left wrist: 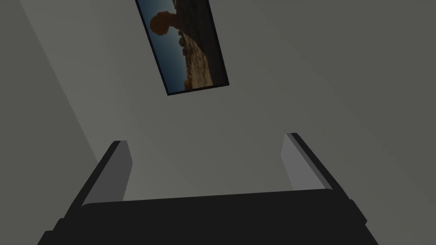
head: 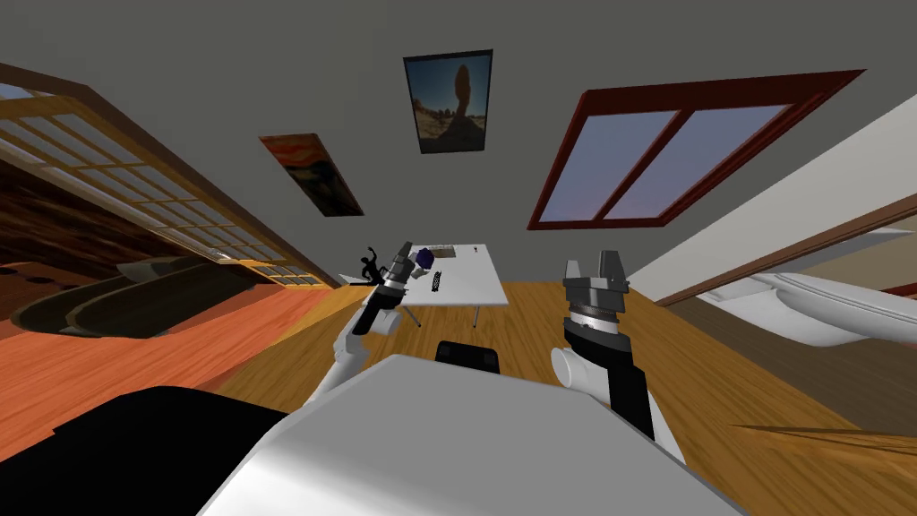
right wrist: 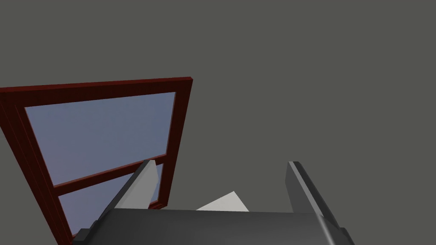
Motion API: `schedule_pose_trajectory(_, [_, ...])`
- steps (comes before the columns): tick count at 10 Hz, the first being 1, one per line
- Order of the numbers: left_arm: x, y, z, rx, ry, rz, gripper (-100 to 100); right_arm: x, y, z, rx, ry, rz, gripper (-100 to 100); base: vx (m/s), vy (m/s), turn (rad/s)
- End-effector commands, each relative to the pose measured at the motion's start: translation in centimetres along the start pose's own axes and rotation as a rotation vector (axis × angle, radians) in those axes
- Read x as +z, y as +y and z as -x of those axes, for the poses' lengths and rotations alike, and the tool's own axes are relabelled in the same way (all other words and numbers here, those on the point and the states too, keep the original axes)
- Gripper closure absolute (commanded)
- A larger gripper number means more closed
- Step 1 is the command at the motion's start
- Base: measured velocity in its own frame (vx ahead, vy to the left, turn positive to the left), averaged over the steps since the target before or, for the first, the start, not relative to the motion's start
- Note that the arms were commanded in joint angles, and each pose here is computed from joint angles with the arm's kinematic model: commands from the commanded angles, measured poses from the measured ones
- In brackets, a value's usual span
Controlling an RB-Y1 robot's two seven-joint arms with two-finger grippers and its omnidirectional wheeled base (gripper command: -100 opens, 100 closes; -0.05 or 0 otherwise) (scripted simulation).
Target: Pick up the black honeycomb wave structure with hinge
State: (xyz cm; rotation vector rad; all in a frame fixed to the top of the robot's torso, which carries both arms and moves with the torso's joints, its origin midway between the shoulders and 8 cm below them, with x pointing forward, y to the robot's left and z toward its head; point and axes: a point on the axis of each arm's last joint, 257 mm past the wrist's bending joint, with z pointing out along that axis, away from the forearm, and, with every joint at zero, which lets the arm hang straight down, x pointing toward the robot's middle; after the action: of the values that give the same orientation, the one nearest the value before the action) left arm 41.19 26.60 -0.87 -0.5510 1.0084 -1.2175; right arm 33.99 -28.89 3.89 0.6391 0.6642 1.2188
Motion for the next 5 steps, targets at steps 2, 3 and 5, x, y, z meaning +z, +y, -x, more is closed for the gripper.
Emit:
schedule_pose_trajectory(2, [0.7,2.6,-0.1,0.033,0.052,0.060,-100,0.0,0.0,0.0,0.000,0.000,0.000,0,-0.055,0.048,-0.171])
schedule_pose_trajectory(3, [0.7,2.5,-0.1,0.046,0.066,0.060,-100,0.0,0.0,0.0,0.000,0.000,0.000,0,-0.052,0.031,-0.054])
schedule_pose_trajectory(5, [1.0,5.3,-0.1,0.074,0.112,0.133,-100,0.0,0.0,0.0,0.000,0.000,0.000,0,-0.048,0.040,-0.155])
